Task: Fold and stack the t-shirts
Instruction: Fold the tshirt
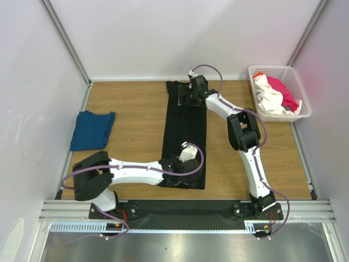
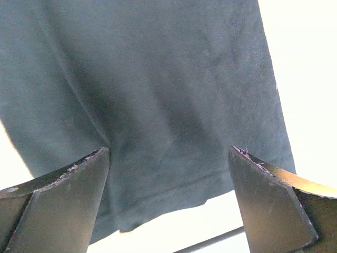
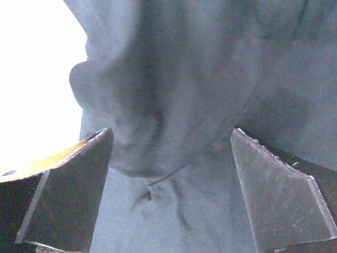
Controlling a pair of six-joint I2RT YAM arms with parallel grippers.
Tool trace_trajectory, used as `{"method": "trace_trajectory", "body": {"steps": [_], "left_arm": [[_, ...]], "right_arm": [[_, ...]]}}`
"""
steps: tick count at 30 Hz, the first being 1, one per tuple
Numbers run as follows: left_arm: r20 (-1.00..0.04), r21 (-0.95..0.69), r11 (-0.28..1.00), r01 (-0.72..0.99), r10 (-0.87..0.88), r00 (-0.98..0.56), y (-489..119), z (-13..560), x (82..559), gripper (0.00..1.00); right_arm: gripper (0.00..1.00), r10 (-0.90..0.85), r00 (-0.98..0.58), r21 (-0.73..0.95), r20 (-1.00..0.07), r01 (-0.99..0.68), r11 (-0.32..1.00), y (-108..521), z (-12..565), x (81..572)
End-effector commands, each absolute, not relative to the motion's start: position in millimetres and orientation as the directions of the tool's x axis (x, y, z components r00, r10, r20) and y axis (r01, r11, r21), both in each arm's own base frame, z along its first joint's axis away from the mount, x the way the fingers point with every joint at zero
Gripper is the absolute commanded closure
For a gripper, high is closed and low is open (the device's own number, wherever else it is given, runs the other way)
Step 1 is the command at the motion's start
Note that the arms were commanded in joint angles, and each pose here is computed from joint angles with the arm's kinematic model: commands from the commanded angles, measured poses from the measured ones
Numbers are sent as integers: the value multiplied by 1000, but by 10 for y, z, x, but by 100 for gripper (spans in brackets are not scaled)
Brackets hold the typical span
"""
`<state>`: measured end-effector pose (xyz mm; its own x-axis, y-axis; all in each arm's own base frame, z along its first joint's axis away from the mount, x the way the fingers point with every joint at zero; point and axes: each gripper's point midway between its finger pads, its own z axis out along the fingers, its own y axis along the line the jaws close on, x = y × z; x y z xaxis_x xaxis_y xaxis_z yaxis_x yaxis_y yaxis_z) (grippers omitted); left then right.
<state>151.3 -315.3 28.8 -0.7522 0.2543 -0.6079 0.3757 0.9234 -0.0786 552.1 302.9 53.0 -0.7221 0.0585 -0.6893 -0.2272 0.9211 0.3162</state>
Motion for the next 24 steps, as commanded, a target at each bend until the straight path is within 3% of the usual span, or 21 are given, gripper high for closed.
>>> {"method": "trace_trajectory", "body": {"steps": [1,4,5,6,8,9,11,17,21,24], "left_arm": [[-696,-37,916,400,263,-668,-3097,879,1672,0],[-771,-158,903,400,140,-621,-2923,1465,1851,0],[-811,-248,880,405,40,-583,-2870,1810,1914,0],[-823,-290,882,370,-34,-566,-2703,1949,2081,0],[-840,-365,864,348,-144,-524,-2403,2158,2281,0],[-838,-379,865,329,-170,-518,-2298,2181,2343,0],[-829,-406,857,318,-199,-522,-2160,2190,2416,0],[-756,-518,807,283,-277,-593,-2005,2057,2785,0],[-678,-604,754,257,-318,-663,-1956,1901,2986,0],[-622,-637,734,233,-312,-718,-1980,1744,2954,0]], "right_arm": [[0,68,-587,332,-807,-357,873,3144,1706,5572],[0,78,-520,320,-851,-395,861,3044,2317,5427],[0,108,-471,324,-876,-408,854,2959,2742,5314],[0,132,-485,350,-864,-390,852,2890,2783,5235],[0,207,-446,399,-871,-395,827,2620,3241,5042],[0,213,-495,424,-842,-366,828,2523,2993,4936],[0,302,-439,473,-846,-358,805,2215,3349,4726],[0,379,-520,541,-765,-200,817,1731,2493,4082],[0,388,-569,609,-725,-268,746,1916,2223,3681],[0,320,-623,562,-714,-237,792,1920,1992,3396]]}}
